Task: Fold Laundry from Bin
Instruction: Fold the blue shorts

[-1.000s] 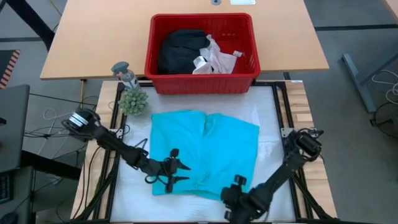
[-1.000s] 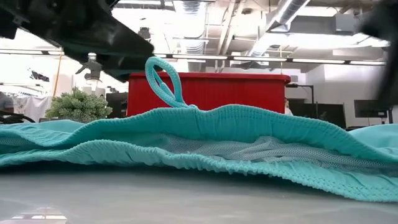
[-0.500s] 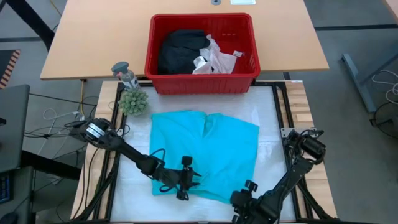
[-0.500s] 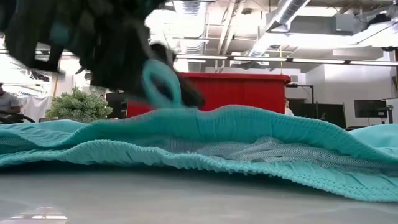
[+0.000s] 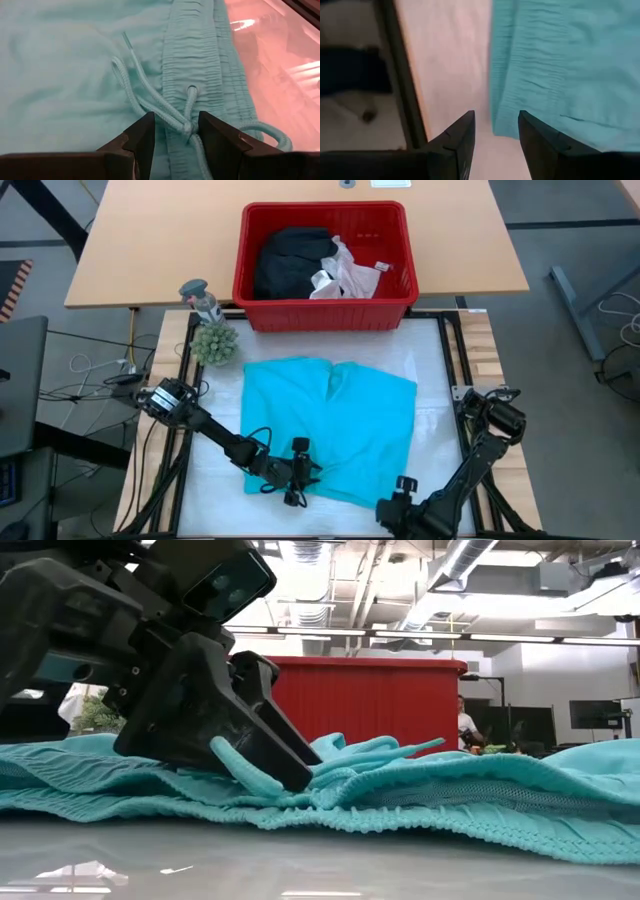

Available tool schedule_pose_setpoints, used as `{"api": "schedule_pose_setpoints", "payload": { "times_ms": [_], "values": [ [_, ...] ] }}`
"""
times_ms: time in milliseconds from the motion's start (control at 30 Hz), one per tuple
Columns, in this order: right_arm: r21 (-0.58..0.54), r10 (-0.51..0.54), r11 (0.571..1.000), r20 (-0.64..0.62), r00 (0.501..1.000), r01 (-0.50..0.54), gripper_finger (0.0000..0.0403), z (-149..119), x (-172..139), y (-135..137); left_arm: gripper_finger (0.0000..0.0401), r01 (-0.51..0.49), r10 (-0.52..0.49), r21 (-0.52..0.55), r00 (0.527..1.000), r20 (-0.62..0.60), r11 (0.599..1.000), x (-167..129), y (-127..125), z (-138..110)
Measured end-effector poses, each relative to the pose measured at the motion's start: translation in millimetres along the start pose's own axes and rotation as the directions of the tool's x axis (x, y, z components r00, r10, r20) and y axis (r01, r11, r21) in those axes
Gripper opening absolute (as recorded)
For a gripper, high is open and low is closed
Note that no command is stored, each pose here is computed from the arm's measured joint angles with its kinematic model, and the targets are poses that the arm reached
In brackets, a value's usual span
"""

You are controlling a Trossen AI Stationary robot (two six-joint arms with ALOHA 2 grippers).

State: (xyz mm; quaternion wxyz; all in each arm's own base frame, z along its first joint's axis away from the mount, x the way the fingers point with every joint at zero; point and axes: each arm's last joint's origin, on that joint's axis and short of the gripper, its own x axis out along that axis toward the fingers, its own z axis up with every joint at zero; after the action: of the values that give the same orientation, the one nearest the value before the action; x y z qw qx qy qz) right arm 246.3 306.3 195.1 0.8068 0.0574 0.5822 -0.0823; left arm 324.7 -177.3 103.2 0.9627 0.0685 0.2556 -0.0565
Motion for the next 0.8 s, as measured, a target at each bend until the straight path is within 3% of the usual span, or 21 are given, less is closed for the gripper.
{"api": "schedule_pose_setpoints", "payload": {
  "times_ms": [267, 367, 533, 800],
  "values": [
    [-0.107, 0.041, 0.993, -0.028, 0.999, -0.044, 0.0245, 19, -4, -3, 0.0141, -0.006, 0.006, -0.014, 1.000, -0.008, 1.000, 1, 3, -1],
    [-0.193, 0.030, 0.981, -0.037, 0.999, -0.036, 0.0269, 17, -4, -3, 0.0141, -0.008, 0.008, 0.011, 1.000, -0.028, 1.000, 1, 3, -3],
    [-0.394, -0.021, 0.919, -0.075, 0.997, -0.010, 0.0277, 7, -6, -5, 0.0141, -0.011, 0.016, 0.059, 0.996, -0.089, 0.998, 2, 9, -8],
    [-0.584, -0.158, 0.804, -0.026, 0.987, 0.113, 0.0277, 2, -4, -14, 0.0141, 0.035, -0.021, 0.089, 0.988, -0.155, 0.995, 4, 15, -12]
  ]
}}
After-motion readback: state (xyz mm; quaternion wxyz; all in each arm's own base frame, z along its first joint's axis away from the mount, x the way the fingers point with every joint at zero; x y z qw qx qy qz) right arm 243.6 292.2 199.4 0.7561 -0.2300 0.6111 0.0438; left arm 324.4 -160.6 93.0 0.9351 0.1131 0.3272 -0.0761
